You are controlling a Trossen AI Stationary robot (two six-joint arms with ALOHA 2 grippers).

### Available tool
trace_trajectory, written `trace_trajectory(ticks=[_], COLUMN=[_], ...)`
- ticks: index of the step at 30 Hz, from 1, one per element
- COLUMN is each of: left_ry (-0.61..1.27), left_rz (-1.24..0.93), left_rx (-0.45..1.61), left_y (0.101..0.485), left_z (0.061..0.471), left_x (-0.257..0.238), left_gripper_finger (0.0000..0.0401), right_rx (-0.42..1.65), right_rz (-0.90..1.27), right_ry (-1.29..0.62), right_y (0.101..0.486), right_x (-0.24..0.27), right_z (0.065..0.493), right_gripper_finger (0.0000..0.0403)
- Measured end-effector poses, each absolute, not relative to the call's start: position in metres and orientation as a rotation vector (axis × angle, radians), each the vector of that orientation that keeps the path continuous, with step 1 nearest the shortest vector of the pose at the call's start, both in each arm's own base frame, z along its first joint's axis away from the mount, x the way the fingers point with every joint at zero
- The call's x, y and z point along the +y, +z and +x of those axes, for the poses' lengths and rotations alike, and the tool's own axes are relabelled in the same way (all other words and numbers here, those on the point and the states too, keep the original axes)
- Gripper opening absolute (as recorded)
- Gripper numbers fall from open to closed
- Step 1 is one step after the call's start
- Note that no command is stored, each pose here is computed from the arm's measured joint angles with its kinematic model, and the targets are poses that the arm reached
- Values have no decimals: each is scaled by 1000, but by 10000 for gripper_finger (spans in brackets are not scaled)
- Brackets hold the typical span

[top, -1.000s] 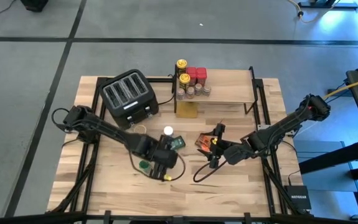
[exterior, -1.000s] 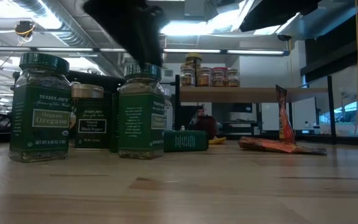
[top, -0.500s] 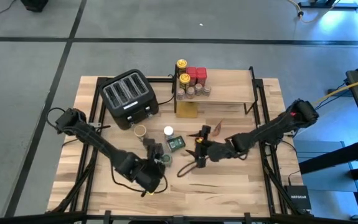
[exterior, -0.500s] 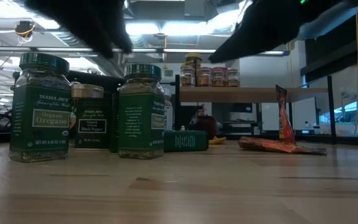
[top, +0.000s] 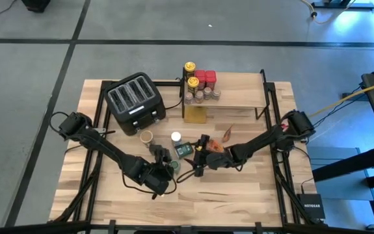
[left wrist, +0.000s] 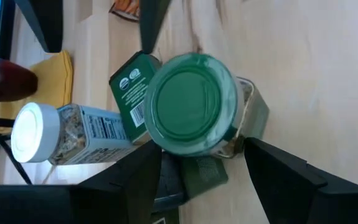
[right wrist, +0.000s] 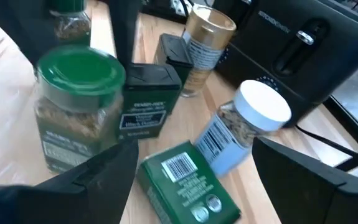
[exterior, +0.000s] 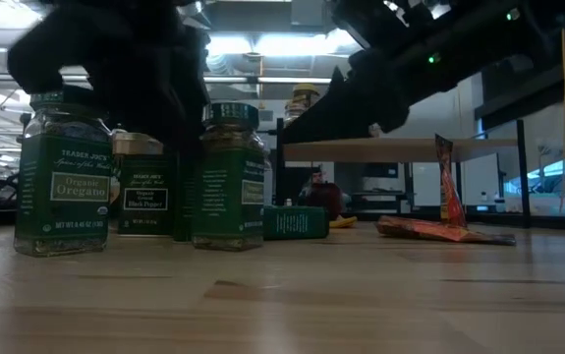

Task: Shelf spices
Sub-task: Put the green seasoning bottle on the shelf

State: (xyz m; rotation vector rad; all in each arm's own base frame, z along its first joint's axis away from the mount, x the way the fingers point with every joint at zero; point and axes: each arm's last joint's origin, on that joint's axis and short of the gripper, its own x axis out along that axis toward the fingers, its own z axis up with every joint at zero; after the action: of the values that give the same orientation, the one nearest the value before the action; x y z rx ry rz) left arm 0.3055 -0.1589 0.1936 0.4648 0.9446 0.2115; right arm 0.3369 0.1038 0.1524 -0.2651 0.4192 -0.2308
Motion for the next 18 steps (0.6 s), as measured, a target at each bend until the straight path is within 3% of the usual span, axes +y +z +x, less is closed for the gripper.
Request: trace_trajectory(ticks=[18], left_ry=[232], left_rz=[444], left_rx=[935], left_y=[192], left_z=[315], left_x=[-145], left_gripper_finger=[224], right_rx=[413], right_rz=[-279], right_ry=[-173], right_y=[137], right_x=[110], right_z=[349], right_gripper_finger=[319])
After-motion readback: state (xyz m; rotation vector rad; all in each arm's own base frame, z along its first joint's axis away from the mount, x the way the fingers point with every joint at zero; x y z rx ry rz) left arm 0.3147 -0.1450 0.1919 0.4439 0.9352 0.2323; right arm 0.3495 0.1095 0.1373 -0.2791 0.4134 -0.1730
